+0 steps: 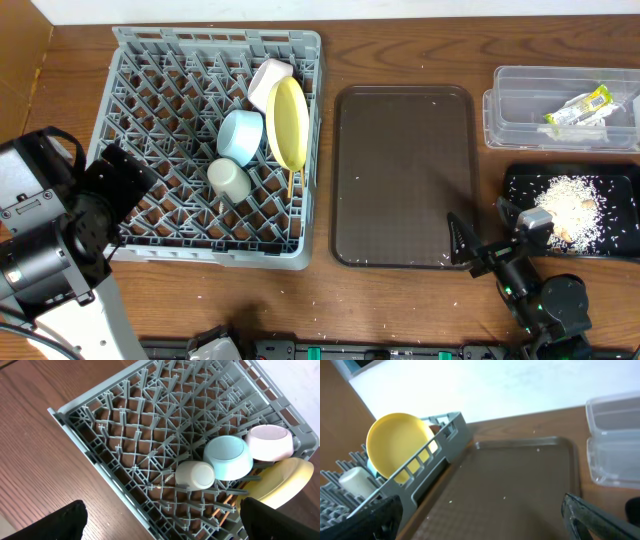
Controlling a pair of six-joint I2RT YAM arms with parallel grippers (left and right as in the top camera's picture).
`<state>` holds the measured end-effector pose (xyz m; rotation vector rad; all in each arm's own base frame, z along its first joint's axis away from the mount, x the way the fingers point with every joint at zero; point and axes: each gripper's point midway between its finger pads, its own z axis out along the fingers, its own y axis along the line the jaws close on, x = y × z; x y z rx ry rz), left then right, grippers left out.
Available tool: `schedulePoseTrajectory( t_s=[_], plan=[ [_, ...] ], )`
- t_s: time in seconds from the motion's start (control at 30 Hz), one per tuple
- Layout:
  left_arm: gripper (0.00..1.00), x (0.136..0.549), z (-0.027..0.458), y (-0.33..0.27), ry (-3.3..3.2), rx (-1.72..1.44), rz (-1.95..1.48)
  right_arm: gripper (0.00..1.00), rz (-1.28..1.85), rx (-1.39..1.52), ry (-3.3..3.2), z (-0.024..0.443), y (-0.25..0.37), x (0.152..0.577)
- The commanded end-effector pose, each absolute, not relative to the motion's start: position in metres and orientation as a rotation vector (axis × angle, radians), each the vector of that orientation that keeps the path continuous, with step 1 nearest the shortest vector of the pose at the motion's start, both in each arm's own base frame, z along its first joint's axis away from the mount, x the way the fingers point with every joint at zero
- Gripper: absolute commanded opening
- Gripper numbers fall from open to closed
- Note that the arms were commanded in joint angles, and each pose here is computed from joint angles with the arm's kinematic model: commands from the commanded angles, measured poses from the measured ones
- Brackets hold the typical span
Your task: Sort waste into correct bins and load items into the dishwasher
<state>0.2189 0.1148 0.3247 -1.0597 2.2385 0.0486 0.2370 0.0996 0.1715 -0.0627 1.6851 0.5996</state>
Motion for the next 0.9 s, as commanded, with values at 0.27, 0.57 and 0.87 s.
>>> schedulePoseTrajectory(
  t_s=[0.27,0.57,0.87],
  plan=[
    [0.99,0.218,0.327,0.117,2.231,-1.059,0.064,0.99,0.465,-0.072,1.617,0.171,0.078,0.242],
    [0.98,0.218,0.327,0.117,2.231,-1.059,0.064,0.99,0.373,-0.071,1.542,0.185,0.061,0.239],
    [0.99,0.218,0.327,0.117,2.231,-1.059,0.064,0.99,0.088,-0.237,1.632,0.156,0.045,0.242]
  ],
)
